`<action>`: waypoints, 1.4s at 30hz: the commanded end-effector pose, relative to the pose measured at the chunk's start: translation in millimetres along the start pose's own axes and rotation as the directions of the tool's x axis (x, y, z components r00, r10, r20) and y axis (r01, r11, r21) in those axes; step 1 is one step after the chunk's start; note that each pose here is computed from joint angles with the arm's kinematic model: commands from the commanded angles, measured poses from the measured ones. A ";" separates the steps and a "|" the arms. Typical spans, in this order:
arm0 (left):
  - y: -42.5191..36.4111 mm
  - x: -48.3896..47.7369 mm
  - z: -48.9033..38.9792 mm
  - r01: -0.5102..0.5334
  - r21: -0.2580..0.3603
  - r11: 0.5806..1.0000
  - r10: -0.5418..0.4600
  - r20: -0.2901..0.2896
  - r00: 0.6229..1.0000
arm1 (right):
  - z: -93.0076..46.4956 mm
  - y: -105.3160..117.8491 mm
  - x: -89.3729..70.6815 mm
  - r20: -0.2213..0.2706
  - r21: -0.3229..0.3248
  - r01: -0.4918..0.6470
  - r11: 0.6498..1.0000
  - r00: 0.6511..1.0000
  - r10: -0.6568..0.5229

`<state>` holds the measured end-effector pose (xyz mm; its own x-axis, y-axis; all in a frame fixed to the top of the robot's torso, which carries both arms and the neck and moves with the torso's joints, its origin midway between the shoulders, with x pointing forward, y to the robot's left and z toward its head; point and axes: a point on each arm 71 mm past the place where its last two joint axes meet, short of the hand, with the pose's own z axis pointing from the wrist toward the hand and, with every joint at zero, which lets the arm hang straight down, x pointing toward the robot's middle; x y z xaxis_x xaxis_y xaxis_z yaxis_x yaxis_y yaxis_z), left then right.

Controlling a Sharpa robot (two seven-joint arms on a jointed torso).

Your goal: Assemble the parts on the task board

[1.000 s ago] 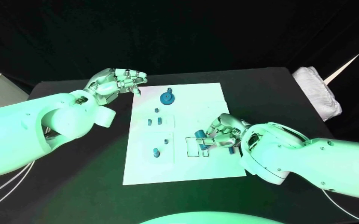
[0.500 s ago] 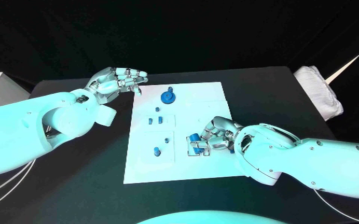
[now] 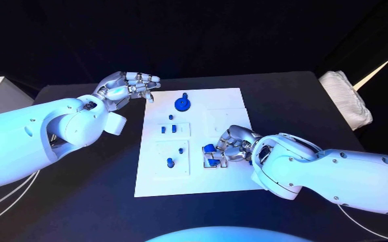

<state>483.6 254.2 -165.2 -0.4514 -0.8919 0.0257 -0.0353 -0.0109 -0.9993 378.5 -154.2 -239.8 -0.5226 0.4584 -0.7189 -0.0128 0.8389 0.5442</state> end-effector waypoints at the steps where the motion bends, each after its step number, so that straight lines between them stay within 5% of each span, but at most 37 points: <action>1: -0.8 1.8 0.2 0.010 0.005 1.000 -0.010 -0.015 1.000 | 1.5 0.5 0.2 0.016 -0.013 0.033 0.999 0.999 -0.033; 20: -0.9 0.7 -0.7 0.009 0.004 1.000 -0.009 -0.010 1.000 | 4.0 -1.0 3.2 -0.030 -0.017 0.108 0.994 0.994 -0.109; 32: -0.8 0.0 -0.7 0.008 0.005 1.000 -0.008 -0.008 1.000 | -6.0 -2.0 -4.6 0.041 -0.088 0.081 0.993 0.996 -0.077; 42: -0.5 -1.0 0.3 0.007 0.006 1.000 -0.007 -0.005 1.000 | -25.3 -22.1 -41.0 0.140 -0.090 0.022 0.996 0.990 -0.009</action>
<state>484.5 257.0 -165.7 -0.4449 -0.8953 0.0234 -0.0368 -0.0078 -0.9993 379.2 -198.8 -216.0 -0.4213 0.4523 -0.7861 -0.0727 0.8471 0.5264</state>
